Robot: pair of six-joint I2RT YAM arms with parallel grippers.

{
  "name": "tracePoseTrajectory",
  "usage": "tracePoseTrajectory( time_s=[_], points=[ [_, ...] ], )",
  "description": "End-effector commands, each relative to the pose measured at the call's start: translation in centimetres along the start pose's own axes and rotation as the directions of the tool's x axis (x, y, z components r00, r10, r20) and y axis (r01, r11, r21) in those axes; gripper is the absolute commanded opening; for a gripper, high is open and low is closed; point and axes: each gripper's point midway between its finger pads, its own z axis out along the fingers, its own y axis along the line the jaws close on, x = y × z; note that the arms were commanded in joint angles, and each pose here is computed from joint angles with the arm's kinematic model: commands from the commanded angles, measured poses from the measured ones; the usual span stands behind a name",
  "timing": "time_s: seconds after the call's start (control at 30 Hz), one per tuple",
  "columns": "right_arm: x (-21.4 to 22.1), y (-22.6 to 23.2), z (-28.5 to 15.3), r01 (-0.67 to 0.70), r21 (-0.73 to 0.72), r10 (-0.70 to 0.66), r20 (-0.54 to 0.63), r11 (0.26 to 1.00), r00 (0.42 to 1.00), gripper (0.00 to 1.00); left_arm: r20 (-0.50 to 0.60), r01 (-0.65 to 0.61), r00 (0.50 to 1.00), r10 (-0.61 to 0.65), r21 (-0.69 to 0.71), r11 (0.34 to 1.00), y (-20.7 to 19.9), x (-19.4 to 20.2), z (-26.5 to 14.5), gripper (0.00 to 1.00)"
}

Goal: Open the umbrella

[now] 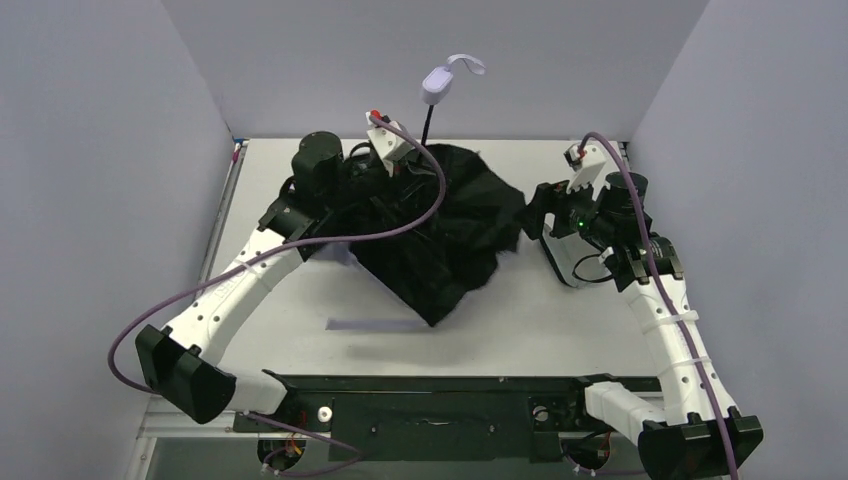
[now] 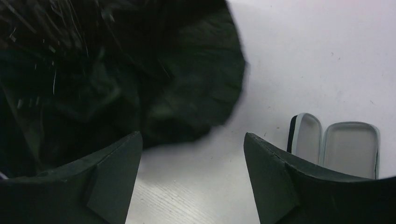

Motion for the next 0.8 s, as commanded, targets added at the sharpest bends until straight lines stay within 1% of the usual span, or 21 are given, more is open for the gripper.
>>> tracePoseTrajectory(
  time_s=[0.0,0.03,0.1,0.2,0.3,0.4,0.57,0.63,0.77],
  points=[
    [-2.7,1.4,-0.2,0.073,-0.076,-0.068,0.066,0.994,0.995,0.73,0.208,-0.011,0.978,0.02,-0.043,0.999,2.0,-7.6,-1.8,0.0],
    [-2.9,1.7,-0.2,0.08,-0.089,-0.074,0.072,0.993,0.995,0.72,0.194,0.021,0.981,-0.025,0.021,1.0,2.0,-7.5,-2.1,0.0],
    [-3.0,3.0,0.0,0.098,-0.141,-0.089,0.07,0.985,0.994,0.7,0.184,0.034,0.982,-0.052,0.096,0.995,0.6,-8.1,-1.7,0.0],
    [-3.2,5.3,0.2,0.145,-0.208,-0.133,0.071,0.967,0.989,0.64,0.232,0.043,0.969,-0.081,0.164,0.986,-2.2,-8.5,-1.5,0.0],
    [-3.5,7.4,0.5,0.181,-0.254,-0.162,0.095,0.95,0.982,0.58,0.225,0.053,0.97,-0.096,0.188,0.981,-3.9,-7.7,-1.0,0.0],
    [-4.8,9.4,0.4,0.201,-0.296,-0.164,0.145,0.934,0.976,0.56,0.237,0.079,0.963,-0.128,0.208,0.975,-4.4,-7.9,-0.8,0.0],
    [-9.9,11.3,-0.5,0.217,-0.329,-0.126,0.277,0.919,0.953,0.56,0.223,0.09,0.962,-0.158,0.286,0.954,-5.8,-7.9,-0.8,0.0],
    [-11.0,12.0,-0.7,0.224,-0.352,-0.118,0.297,0.909,0.947,0.56,0.224,0.1,0.959,-0.176,0.312,0.945,-6.3,-7.8,-0.7,0.0],
    [-11.4,13.8,-0.4,0.218,-0.422,-0.093,0.298,0.88,0.95,0.55,0.232,0.144,0.945,-0.231,0.338,0.93,-6.8,-8.3,-0.5,0.0]
  ],
)
